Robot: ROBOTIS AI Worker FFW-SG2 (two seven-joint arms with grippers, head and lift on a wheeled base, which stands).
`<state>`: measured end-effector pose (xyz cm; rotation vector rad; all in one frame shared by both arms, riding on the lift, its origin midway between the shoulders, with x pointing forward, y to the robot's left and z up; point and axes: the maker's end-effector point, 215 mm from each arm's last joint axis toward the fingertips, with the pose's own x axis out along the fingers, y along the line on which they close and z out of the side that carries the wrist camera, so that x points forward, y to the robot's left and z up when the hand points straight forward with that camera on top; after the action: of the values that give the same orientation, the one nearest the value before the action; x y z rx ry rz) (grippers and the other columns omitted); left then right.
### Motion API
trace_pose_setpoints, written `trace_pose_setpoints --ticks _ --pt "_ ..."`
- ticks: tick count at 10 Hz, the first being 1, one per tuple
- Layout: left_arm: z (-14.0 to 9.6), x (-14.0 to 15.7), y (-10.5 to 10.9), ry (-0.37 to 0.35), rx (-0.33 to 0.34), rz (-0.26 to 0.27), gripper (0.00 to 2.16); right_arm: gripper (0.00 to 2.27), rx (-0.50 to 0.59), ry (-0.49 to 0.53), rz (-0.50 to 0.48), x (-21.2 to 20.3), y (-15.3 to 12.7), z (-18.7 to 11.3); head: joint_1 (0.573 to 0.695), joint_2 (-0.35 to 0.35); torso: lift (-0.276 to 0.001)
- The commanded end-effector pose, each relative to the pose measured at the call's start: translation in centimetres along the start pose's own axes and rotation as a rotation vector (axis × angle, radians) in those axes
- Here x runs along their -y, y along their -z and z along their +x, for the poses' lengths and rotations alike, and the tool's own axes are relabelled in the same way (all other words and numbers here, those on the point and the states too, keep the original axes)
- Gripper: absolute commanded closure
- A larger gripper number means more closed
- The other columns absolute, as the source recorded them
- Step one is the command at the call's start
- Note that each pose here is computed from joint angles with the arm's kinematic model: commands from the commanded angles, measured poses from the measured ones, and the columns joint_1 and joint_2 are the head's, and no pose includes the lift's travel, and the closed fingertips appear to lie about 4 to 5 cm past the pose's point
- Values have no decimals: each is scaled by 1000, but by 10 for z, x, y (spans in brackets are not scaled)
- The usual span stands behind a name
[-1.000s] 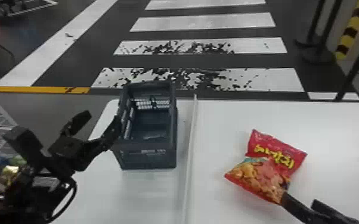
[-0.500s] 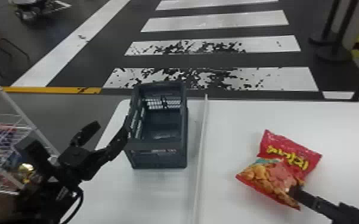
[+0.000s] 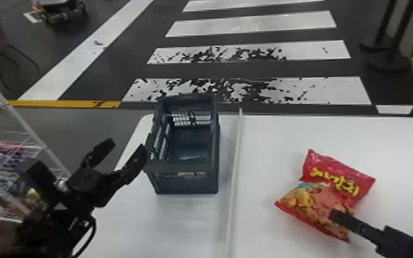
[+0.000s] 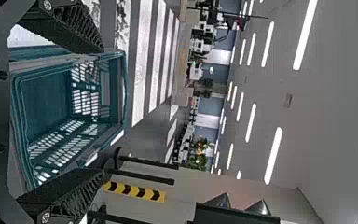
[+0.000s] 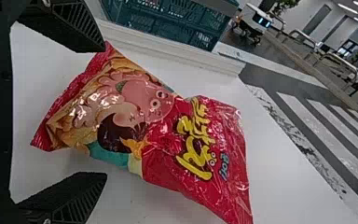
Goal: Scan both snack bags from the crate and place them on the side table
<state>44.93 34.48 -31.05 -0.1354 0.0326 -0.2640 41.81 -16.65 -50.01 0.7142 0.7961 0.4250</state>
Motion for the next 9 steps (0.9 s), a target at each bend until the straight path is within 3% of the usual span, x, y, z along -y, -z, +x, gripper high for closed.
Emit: trace_pose_setpoints --ticks 1,4,5,6,7,8,9 --pt "1 3 2 -3 -6 -7 87 36 -20 -10 12 -2 6 5 695 227 -95" --pt "2 -3 18 -59 -50 -11 83 124 -40 -32 29 -4 15 10 695 240 -95" --pt "1 -3 20 -63 -56 -11 83 272 -41 -39 32 -5 15 10 695 246 -95" --pt "2 -4 20 -77 -58 -8 83 620 -52 -37 40 -4 18 9 695 249 -95" --pt "2 -3 23 -87 -68 -8 83 1153 -55 -31 40 -2 18 8 695 252 -95" --pt "4 2 23 -92 -73 -2 83 1875 -60 -17 40 2 20 7 695 252 -95" --pt "7 9 28 -83 -89 1 83 2148 -68 -7 39 5 22 7 695 247 -95"
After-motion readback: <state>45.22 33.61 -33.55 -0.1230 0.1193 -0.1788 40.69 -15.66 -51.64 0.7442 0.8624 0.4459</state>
